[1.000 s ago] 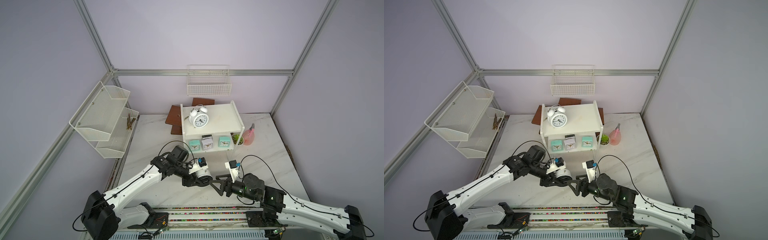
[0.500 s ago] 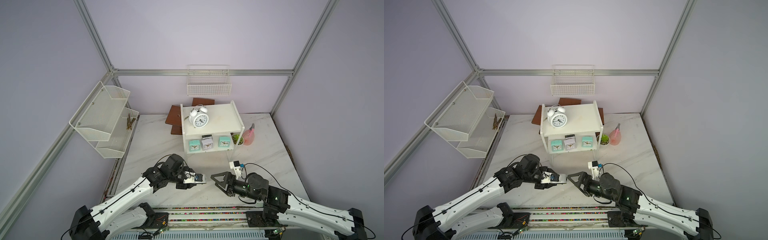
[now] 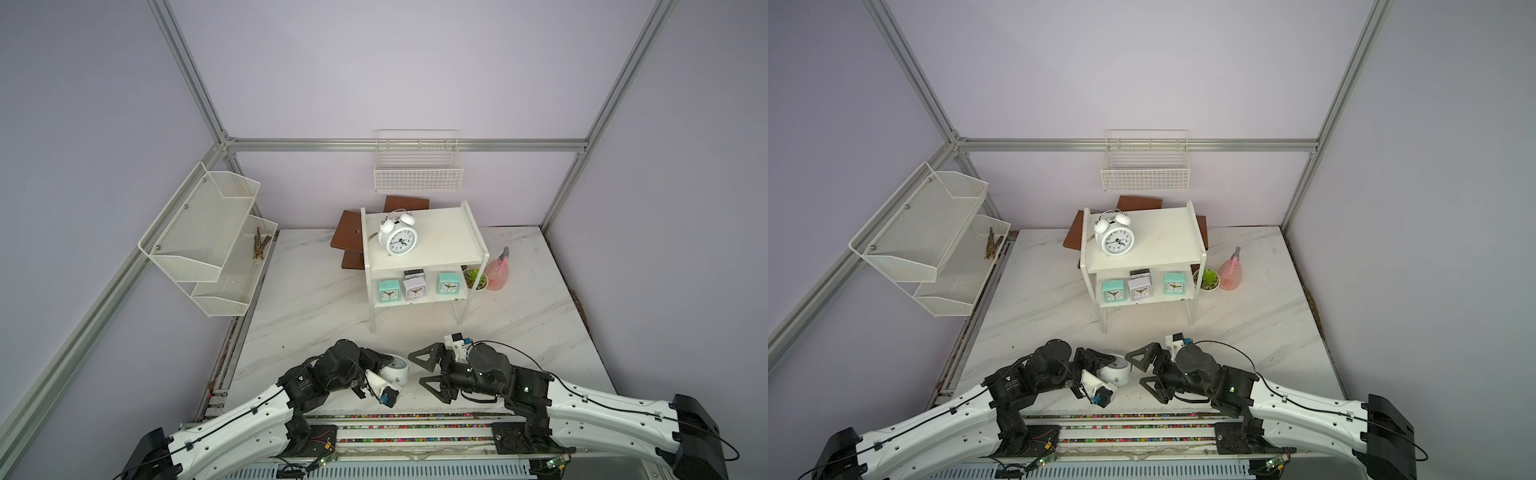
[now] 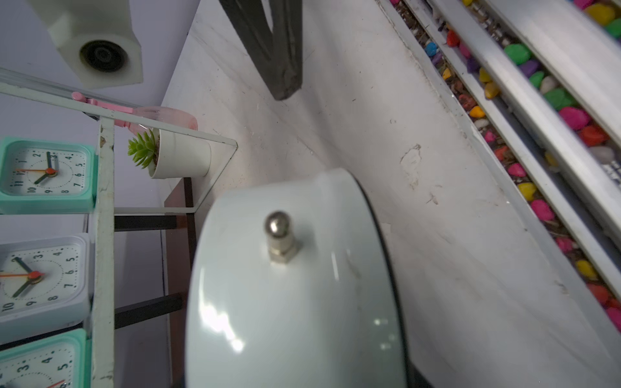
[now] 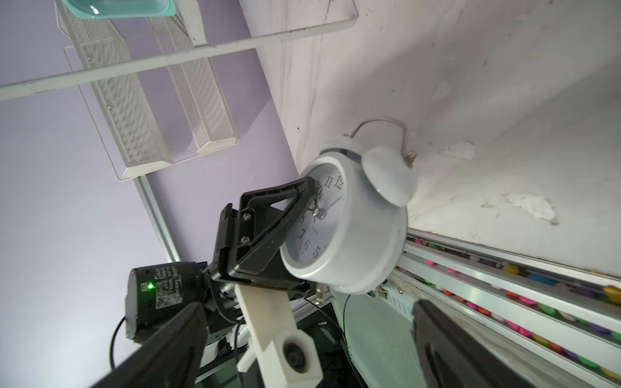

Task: Place the alarm clocks on the shelf by style
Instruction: Pick up the alarm from the center of the board.

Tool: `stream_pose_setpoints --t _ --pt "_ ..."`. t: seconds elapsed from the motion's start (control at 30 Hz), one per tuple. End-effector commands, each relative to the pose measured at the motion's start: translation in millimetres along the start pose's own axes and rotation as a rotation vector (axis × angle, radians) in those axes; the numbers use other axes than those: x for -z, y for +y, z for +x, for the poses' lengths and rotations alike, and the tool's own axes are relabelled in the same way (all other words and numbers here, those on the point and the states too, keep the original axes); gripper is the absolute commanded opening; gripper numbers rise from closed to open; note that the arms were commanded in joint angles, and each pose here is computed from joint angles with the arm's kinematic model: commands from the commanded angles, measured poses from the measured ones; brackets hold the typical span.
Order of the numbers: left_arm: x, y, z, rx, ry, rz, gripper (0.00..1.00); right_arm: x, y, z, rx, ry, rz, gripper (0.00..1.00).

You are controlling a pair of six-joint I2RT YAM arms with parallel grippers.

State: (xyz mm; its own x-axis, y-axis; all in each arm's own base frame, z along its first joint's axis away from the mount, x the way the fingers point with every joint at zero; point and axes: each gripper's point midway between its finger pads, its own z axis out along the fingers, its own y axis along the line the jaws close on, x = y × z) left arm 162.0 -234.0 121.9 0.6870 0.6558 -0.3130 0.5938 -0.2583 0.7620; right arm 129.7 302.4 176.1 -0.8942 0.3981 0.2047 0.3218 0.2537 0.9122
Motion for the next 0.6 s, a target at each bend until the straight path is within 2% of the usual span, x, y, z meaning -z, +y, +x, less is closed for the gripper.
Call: stream_pose_setpoints --t 0.0,0.17,0.33,0.57 --pt "0 46 -2 -0.125 0.043 -0.216 0.15 -3 8 2 -0.038 0.012 -0.076 0.99" --pt "-5 52 -5 -0.216 0.063 -0.309 0.16 -4 1 -5 -0.041 -0.027 -0.073 0.99" --pt "2 61 -14 -0.226 0.032 -0.381 0.16 2 -9 -17 -0.037 -0.087 -0.083 1.0" --pt "11 59 -28 -0.294 -0.021 -0.45 0.16 -3 -5 -15 0.036 -0.069 -0.152 1.0"
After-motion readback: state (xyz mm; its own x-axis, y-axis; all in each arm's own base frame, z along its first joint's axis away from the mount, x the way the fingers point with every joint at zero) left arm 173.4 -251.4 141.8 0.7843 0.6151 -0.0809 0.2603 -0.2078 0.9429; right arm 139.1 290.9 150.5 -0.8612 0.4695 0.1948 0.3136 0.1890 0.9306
